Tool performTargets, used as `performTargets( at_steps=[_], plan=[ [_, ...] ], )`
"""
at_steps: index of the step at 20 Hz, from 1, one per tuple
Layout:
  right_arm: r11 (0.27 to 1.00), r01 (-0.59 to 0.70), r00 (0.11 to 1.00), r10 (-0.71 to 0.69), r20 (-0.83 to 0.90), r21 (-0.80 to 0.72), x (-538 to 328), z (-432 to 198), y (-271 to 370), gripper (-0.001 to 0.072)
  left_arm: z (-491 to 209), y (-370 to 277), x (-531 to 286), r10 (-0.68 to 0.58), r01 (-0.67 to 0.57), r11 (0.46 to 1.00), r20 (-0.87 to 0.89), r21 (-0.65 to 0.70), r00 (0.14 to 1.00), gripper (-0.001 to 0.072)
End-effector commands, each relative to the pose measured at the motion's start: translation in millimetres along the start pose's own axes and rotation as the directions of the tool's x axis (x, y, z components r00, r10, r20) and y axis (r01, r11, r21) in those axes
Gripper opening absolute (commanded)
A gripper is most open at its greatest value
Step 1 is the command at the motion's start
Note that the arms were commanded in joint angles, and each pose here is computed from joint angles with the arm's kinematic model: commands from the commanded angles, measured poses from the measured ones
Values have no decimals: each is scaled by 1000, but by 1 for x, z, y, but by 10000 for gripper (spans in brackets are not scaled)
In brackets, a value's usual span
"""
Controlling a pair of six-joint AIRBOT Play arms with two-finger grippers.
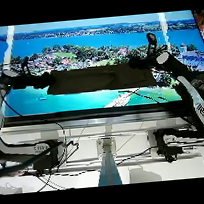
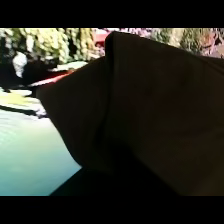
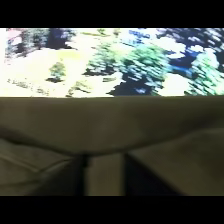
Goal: Fold the clothes and pants, and hang the long-sleeved shirts on hangers.
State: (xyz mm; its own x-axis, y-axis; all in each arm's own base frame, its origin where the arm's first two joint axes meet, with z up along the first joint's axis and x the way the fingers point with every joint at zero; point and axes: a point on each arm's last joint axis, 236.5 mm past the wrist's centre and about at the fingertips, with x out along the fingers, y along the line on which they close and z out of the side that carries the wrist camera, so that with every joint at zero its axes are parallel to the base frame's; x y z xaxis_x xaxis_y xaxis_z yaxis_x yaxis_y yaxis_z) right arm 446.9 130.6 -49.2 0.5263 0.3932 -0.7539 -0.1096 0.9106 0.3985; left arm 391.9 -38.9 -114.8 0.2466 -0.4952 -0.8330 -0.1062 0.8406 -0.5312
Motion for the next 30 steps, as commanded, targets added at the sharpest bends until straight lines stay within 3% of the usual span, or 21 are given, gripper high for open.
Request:
performTargets(
  at_steps=[1,5,9,13,17,20,23,26,30],
  plan=[
    [996,-37,999,38,11,-81,3,5,31,12,-6,-28,11,-67,71,992,-32,107,997,15],
    [990,-103,993,107,44,-98,-1,25,81,11,27,-71,-37,-112,100,967,39,233,993,14],
    [983,-179,982,176,-75,-37,24,6,128,10,41,-141,-132,-184,119,905,125,409,975,14],
    [960,-279,936,266,-230,-27,68,-37,215,11,37,-181,-195,-211,82,895,255,439,944,14],
    [911,-413,886,402,-231,3,92,-57,322,10,31,-191,-209,-221,130,941,275,313,936,15],
    [892,-450,870,433,-234,-24,99,-64,351,11,27,-200,-206,-246,160,937,261,312,934,16],
    [905,-425,883,405,-237,-36,100,-52,332,11,27,-220,-198,-280,186,923,256,338,925,16],
    [941,-328,910,289,-297,-87,86,-24,264,11,22,-255,-162,-317,219,895,209,390,925,16],
    [974,10,951,-80,-297,-228,21,44,98,11,-5,-337,-73,-420,342,843,110,416,901,16]
  ],
)
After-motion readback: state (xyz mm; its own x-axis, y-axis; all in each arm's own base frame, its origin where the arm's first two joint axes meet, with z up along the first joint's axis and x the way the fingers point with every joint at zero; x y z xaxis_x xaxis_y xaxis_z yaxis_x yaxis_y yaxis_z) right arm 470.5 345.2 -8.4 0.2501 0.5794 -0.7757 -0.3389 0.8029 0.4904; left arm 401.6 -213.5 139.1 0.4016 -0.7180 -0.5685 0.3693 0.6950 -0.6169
